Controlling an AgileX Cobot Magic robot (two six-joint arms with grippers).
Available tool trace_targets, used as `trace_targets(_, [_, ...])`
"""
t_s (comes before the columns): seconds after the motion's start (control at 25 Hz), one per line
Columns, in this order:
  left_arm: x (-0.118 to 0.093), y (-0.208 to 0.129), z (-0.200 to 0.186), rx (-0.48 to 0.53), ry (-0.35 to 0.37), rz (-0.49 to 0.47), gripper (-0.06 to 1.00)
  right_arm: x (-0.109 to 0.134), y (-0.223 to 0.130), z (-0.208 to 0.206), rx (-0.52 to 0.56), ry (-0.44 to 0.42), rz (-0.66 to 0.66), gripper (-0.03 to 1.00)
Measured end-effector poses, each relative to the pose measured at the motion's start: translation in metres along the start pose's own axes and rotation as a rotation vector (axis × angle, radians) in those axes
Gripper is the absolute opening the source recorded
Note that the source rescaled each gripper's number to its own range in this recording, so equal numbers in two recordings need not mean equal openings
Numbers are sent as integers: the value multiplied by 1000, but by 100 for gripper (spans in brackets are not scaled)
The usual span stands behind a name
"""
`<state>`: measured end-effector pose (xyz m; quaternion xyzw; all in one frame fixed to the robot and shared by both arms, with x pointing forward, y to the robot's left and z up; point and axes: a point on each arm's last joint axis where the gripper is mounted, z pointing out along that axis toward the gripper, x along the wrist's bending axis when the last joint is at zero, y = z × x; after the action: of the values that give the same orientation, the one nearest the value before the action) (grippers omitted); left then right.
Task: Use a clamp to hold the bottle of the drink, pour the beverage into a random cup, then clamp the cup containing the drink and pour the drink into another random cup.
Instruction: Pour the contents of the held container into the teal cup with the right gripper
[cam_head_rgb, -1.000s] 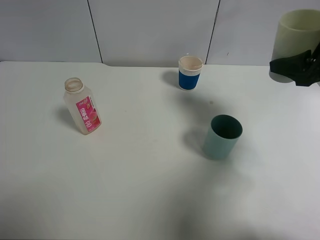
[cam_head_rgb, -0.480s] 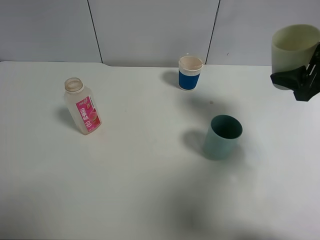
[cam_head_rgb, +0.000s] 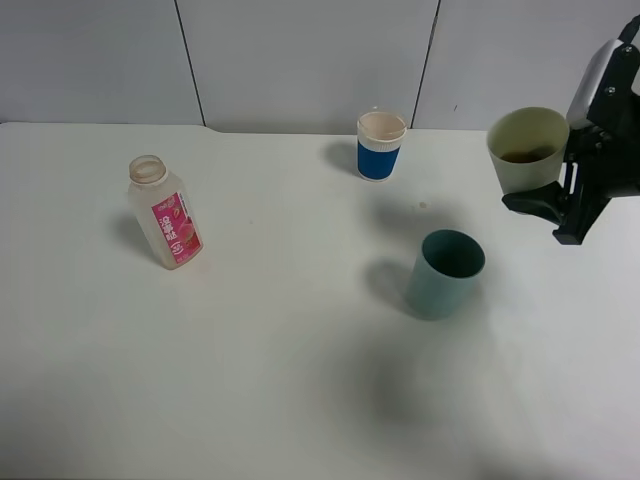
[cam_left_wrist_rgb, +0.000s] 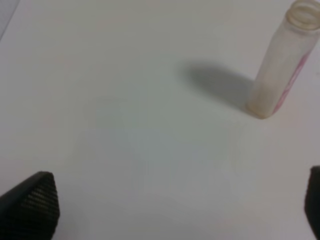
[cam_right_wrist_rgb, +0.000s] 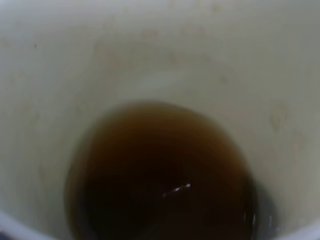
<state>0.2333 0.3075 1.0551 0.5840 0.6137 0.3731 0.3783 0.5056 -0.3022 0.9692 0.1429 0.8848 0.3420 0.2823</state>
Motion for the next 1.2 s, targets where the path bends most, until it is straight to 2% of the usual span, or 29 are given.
trace_targets(0.44, [0,0,0,0,0,1,100,2,5,25,18,56,-121,0])
trace_targets(1.2, [0,0,0,0,0,1,100,1,10,32,41,52,-281,0])
